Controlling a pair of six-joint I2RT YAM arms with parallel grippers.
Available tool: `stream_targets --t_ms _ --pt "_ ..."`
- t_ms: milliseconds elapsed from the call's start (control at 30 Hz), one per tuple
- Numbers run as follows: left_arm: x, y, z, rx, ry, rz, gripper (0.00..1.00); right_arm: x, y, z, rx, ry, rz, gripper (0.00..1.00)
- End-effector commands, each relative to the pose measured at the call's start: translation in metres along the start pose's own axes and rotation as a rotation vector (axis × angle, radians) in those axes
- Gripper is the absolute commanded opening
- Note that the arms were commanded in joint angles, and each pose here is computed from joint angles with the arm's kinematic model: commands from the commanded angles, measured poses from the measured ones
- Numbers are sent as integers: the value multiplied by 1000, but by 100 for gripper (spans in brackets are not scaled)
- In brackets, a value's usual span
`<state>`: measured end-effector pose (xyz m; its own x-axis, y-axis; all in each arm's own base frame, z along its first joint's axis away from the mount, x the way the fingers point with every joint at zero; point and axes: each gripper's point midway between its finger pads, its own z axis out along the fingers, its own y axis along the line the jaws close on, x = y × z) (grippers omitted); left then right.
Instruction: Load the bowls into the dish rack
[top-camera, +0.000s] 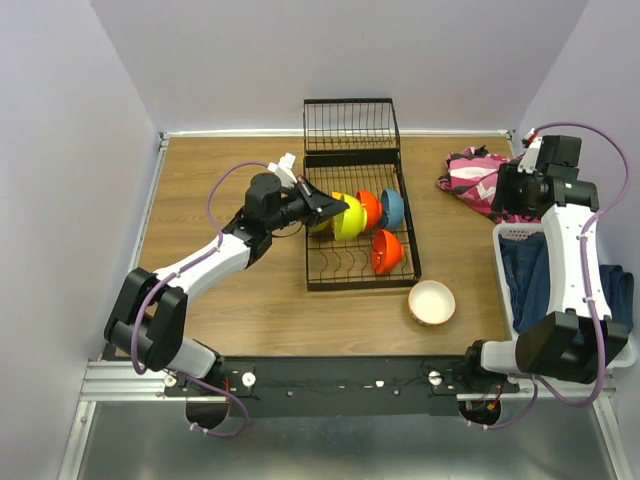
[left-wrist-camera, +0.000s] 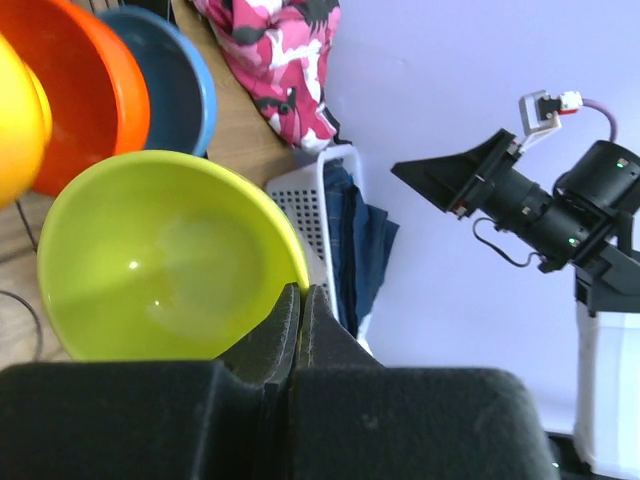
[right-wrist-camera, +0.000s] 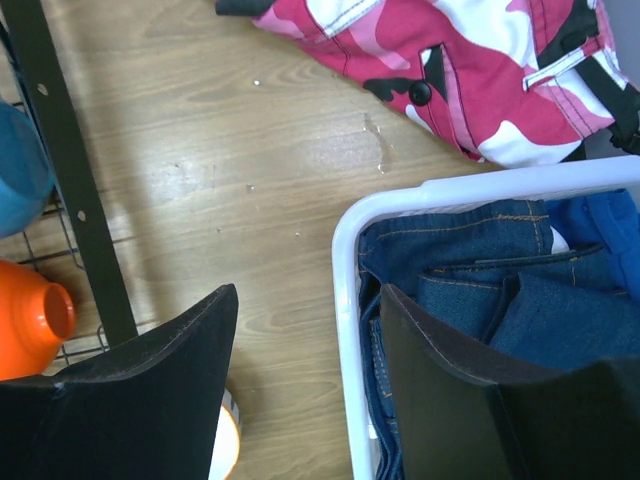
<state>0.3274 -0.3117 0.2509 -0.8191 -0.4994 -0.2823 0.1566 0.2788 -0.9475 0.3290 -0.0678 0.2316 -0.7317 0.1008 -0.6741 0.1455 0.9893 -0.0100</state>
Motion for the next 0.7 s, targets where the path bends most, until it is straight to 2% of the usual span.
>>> stream_targets --t_ms 0,200,667 --pt "5 -5 2 33 -43 -115 0 -4 -9 0 39 8 -15 67" --pt "13 10 -4 19 -48 -144 0 4 -9 2 36 33 -25 67" --pt "42 12 9 74 16 -126 0 12 -9 2 37 28 -19 67"
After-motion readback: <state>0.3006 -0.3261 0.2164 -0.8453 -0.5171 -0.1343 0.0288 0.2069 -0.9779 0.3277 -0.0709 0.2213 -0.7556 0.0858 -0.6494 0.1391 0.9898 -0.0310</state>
